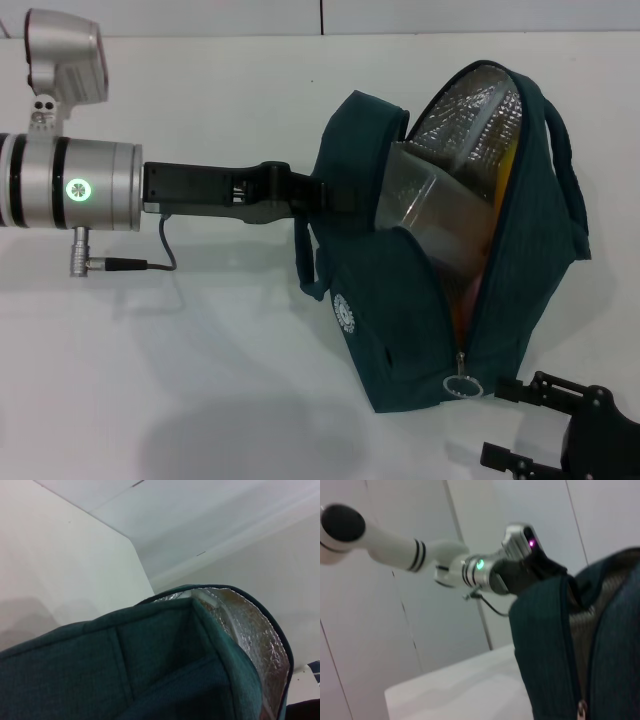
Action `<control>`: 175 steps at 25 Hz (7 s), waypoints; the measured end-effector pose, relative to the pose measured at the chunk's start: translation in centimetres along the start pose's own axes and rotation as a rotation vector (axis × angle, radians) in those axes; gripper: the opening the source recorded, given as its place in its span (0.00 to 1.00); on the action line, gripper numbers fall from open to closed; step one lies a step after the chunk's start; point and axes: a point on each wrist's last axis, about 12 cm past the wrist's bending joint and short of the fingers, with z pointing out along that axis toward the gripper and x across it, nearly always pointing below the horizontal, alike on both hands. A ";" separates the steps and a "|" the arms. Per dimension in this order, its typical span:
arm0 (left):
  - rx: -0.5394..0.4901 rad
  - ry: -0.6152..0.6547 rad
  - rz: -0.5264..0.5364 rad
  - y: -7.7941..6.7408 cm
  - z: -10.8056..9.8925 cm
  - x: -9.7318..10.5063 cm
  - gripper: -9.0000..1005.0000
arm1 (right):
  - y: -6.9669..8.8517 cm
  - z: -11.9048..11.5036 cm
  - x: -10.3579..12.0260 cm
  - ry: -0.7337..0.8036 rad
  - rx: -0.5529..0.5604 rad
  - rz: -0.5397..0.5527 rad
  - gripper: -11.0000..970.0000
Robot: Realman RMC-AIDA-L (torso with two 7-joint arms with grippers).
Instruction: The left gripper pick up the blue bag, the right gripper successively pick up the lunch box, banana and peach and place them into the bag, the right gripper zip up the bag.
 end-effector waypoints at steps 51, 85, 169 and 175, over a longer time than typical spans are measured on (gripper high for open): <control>0.003 -0.008 0.009 0.1 0.0 0.2 0.06 | -2.0 3.2 -0.5 0.037 0.006 0.006 0.02; 0.028 -0.221 0.239 1.0 -2.3 2.2 0.26 | -1.3 1.7 -1.6 -0.120 0.037 0.018 0.02; -0.176 -0.319 0.721 5.4 0.2 10.9 0.82 | -7.5 8.2 -7.7 -0.061 -0.061 -0.018 0.02; -0.162 -0.311 0.740 5.3 0.6 10.8 0.66 | -7.5 8.2 -7.7 -0.061 -0.061 -0.010 0.02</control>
